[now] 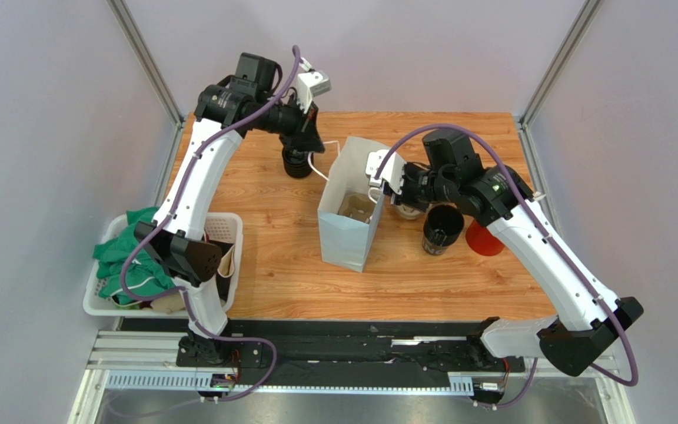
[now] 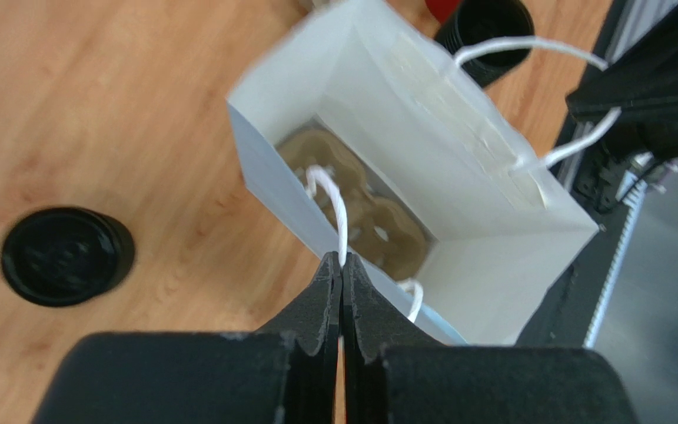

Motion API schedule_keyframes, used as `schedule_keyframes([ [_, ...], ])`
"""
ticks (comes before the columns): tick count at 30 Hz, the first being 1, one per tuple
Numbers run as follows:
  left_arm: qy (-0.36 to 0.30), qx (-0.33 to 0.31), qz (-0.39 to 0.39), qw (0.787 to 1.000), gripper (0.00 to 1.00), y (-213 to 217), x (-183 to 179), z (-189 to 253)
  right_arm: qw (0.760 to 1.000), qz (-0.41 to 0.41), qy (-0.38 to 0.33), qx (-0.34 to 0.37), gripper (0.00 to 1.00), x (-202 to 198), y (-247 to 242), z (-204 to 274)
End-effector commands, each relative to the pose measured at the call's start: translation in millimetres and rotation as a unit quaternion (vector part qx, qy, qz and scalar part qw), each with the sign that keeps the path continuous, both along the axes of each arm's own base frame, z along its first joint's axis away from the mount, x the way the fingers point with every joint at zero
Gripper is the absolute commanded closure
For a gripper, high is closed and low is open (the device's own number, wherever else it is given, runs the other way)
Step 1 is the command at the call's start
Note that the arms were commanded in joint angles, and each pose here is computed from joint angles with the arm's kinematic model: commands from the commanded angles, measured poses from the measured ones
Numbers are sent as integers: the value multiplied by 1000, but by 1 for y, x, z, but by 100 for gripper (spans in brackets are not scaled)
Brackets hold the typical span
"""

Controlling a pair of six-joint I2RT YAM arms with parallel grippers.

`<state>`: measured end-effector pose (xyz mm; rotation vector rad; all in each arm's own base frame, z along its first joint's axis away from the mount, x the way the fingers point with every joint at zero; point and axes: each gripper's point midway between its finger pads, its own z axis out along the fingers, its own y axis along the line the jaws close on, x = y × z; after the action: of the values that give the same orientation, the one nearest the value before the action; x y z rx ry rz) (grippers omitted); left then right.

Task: Pack the takeout coffee

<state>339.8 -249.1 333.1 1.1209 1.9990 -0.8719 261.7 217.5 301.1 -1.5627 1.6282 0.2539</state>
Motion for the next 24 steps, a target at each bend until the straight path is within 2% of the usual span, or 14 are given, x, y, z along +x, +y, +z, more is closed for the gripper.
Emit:
schedule_keyframes([
  [1,-121,-22,4,992,100,3,7,69,998,-2,-40,58,100,2,10,45],
  [5,-147,-13,9,989,100,4,15,75,998,16,-19,51,100,-14,13,35],
  [10,-152,-11,2,988,100,0,14,73,999,39,13,8,100,-37,12,-3],
  [16,-133,33,-45,990,100,-12,-8,35,992,93,66,-55,100,-83,15,-64],
  [20,-131,41,-71,988,100,-15,-32,28,985,122,85,-91,100,-108,13,-98],
  [24,-128,39,-80,988,100,-13,-45,27,982,144,88,-87,100,-128,9,-106],
])
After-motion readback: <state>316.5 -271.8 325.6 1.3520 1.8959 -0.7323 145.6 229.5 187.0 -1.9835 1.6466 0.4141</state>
